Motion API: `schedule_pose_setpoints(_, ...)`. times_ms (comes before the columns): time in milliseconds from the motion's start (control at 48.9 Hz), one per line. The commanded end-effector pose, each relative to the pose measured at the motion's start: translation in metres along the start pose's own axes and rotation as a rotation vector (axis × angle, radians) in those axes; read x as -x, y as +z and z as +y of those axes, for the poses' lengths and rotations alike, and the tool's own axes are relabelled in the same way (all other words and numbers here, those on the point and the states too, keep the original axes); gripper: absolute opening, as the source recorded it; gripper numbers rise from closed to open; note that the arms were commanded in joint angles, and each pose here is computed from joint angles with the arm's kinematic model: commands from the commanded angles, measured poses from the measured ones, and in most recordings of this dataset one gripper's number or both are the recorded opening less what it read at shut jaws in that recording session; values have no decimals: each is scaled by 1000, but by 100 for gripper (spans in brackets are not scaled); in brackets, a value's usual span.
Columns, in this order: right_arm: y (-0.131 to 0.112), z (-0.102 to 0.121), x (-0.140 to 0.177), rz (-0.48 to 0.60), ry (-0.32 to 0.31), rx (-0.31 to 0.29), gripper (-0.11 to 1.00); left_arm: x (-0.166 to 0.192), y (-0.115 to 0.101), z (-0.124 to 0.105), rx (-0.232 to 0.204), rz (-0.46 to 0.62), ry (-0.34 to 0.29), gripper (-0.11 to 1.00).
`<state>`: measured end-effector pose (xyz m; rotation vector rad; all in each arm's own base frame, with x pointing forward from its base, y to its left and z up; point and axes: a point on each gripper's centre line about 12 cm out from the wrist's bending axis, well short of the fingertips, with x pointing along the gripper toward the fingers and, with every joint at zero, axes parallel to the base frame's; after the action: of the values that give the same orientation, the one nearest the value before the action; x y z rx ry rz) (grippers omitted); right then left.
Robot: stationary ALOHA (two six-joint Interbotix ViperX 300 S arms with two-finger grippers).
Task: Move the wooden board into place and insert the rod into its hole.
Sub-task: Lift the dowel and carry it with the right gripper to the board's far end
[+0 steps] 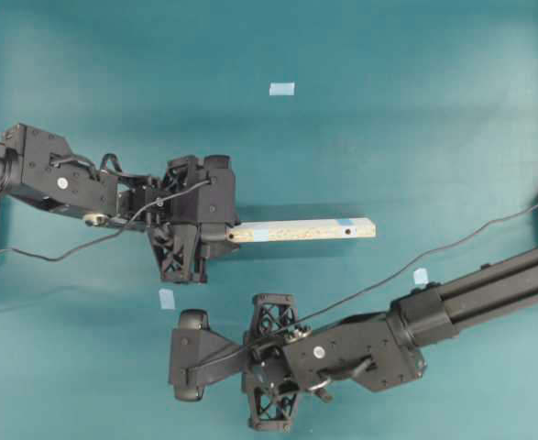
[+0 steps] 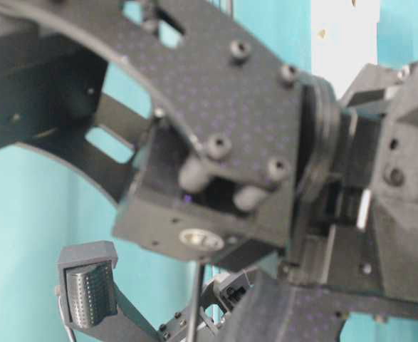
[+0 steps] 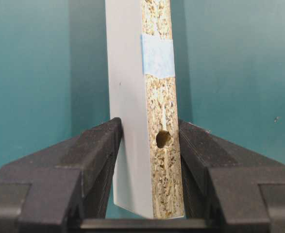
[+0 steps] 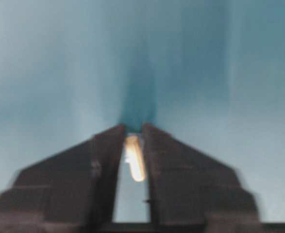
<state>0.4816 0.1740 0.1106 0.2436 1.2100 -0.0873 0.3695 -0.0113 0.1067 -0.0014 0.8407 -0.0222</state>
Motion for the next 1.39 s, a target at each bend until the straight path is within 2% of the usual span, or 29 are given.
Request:
schedule_pose_setpoints(0, 5, 3, 17, -19, 11, 6, 10, 5, 8, -1, 7, -31, -1, 43)
schedule_pose_setpoints(266, 12, 2, 32, -61, 0, 37, 9, 5, 8, 5, 16, -32, 9, 43)
schedule_pose_setpoints(450, 26, -2, 64, -151, -28, 90, 9, 6, 10, 12, 30, -48, 23, 43)
schedule_pose_setpoints(675, 41, -14, 92, -212, -26, 68, 9, 6, 8, 13, 31, -45, 24, 43)
schedule_pose_setpoints(982, 47, -19, 105, -245, -16, 58, 9, 5, 3, 13, 31, -34, 24, 43)
schedule_pose_setpoints(1207, 50, -47, 135, -369, 34, 35, 9, 5, 3, 14, 32, -36, 26, 43)
schedule_pose_setpoints(1371, 34, -77, 156, -445, 68, 10, 9, 6, 4, 13, 30, -40, 25, 43)
